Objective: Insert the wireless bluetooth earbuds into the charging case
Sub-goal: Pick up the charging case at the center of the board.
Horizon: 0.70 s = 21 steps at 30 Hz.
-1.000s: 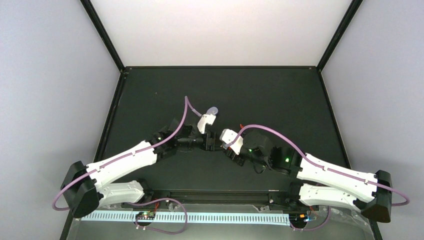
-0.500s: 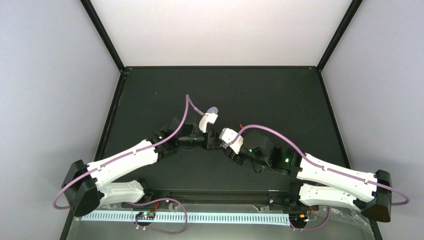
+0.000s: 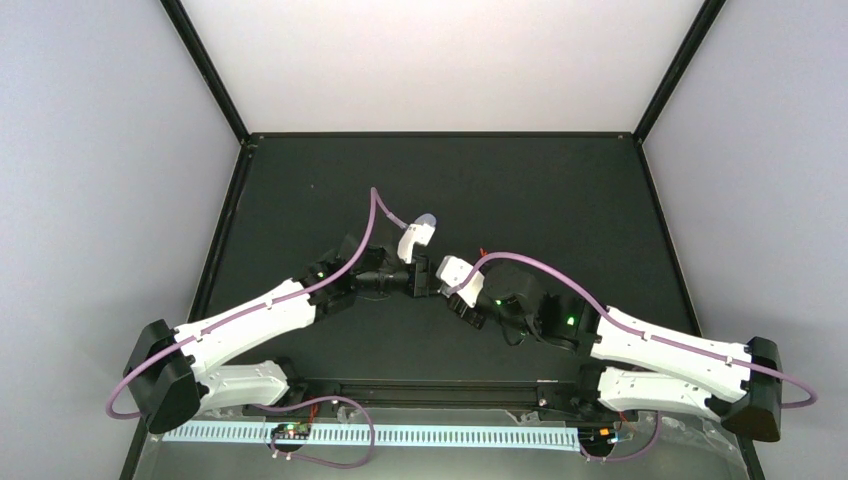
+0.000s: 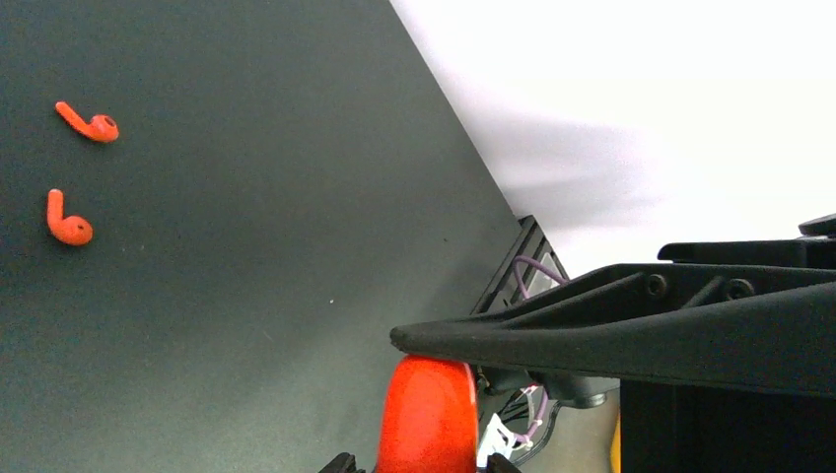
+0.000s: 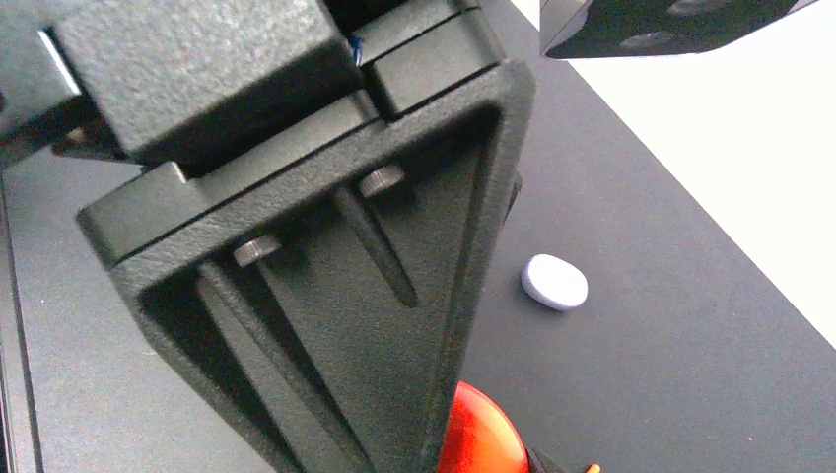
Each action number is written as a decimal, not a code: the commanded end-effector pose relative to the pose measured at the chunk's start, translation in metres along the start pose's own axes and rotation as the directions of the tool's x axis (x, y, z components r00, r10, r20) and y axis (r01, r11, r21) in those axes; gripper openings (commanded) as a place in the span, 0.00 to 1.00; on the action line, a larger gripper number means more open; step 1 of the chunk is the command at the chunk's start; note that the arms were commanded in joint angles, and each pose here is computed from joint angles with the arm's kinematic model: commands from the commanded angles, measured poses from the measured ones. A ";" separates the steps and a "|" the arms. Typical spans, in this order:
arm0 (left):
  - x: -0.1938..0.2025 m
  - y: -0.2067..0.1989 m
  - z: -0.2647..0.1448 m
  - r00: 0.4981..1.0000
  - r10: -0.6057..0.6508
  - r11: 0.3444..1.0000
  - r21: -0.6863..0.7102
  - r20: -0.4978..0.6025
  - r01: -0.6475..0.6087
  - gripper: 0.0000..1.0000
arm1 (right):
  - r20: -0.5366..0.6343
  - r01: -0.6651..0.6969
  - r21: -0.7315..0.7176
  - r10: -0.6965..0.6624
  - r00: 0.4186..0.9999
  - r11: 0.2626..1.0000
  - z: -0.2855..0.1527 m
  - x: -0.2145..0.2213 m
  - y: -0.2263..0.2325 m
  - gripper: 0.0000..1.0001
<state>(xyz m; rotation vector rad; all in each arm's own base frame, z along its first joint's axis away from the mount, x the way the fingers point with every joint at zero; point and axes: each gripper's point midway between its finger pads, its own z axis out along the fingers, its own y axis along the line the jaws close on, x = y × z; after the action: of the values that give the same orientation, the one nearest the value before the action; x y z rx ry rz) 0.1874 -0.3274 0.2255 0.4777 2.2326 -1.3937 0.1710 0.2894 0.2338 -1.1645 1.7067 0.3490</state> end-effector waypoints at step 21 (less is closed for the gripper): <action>-0.031 -0.042 -0.042 0.984 0.052 0.989 0.128 0.170 -0.075 0.05 | 0.154 -0.215 -0.121 0.233 0.960 0.969 -0.041 -0.069 -0.004 0.83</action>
<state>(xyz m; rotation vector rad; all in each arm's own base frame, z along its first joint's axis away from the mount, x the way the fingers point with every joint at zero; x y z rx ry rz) 0.1794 -0.3213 0.2610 0.4749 2.1094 -1.4869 0.1668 0.3018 0.2757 -1.0684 1.7074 0.5009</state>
